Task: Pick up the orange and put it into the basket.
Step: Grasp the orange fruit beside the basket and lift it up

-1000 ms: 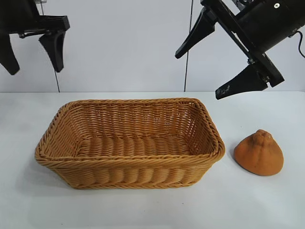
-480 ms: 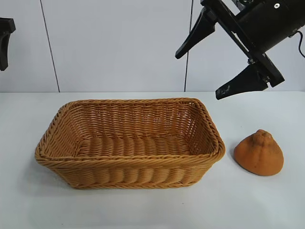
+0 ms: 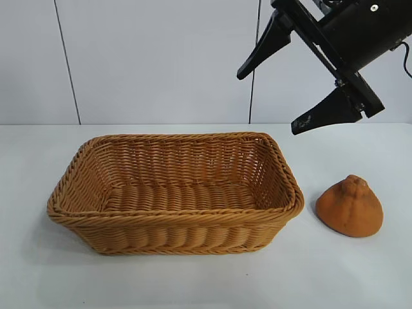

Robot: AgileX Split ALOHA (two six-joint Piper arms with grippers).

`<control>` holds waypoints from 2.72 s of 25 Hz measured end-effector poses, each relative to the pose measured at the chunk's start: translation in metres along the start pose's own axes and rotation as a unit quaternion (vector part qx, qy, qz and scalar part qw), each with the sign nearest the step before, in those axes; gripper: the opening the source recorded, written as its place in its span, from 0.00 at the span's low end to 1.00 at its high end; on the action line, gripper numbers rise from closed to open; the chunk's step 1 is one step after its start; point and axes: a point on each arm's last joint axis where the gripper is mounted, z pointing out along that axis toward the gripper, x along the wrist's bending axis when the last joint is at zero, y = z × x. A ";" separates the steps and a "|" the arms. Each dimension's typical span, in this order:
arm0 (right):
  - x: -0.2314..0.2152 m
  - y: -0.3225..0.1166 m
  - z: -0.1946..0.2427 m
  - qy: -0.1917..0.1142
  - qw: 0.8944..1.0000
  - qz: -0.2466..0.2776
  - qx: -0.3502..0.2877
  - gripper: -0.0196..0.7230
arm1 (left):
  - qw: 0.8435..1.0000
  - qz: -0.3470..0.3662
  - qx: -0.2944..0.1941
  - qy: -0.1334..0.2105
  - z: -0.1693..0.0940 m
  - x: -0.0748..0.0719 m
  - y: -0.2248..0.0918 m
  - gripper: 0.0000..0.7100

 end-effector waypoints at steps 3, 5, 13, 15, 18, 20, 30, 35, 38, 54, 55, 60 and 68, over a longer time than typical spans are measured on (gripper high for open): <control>0.000 0.000 0.000 -0.001 1.000 -0.001 0.000 0.92 | 1.000 0.002 0.005 0.001 -0.006 0.002 -0.036 0.87; 0.000 0.000 0.000 -0.001 1.000 -0.001 0.001 0.92 | 1.000 0.003 0.002 0.001 -0.011 0.004 -0.059 0.87; 0.000 0.000 0.000 -0.002 1.000 -0.002 0.001 0.92 | 0.997 0.003 -0.083 -0.004 -0.032 0.009 -0.146 0.87; 0.000 0.000 0.000 -0.002 1.000 -0.002 0.001 0.92 | 0.994 0.003 -0.110 -0.006 -0.030 0.011 -0.166 0.87; 0.000 0.000 0.000 -0.002 1.000 -0.002 0.002 0.92 | 0.987 0.003 -0.159 -0.009 -0.028 0.012 -0.196 0.87; 0.000 0.000 0.000 -0.002 1.000 -0.002 0.002 0.92 | 0.982 0.003 -0.187 -0.011 -0.026 0.013 -0.213 0.87; 0.000 0.000 0.000 -0.002 1.000 -0.002 0.002 0.92 | 0.946 0.003 -0.325 -0.018 -0.029 0.017 -0.263 0.87; 0.000 0.000 0.000 -0.002 1.000 -0.002 0.001 0.92 | 0.935 0.003 -0.355 -0.018 -0.033 0.017 -0.272 0.87; 0.000 0.000 0.000 -0.002 1.000 -0.002 0.001 0.92 | 0.928 0.003 -0.372 -0.019 -0.035 0.018 -0.277 0.87; -0.003 0.003 -0.009 -0.069 0.996 -0.048 0.025 0.92 | 0.875 0.002 -0.484 -0.027 -0.041 0.020 -0.316 0.87; -0.004 0.005 -0.012 -0.090 0.994 -0.053 0.028 0.92 | 0.875 0.002 -0.484 -0.027 -0.041 0.020 -0.316 0.87; -0.017 0.011 -0.028 -0.215 0.973 -0.075 0.040 0.92 | 0.875 0.002 -0.483 -0.027 -0.041 0.020 -0.316 0.87; -0.040 0.022 -0.041 -0.261 0.964 -0.055 0.016 0.92 | 0.874 0.002 -0.485 -0.027 -0.041 0.020 -0.316 0.87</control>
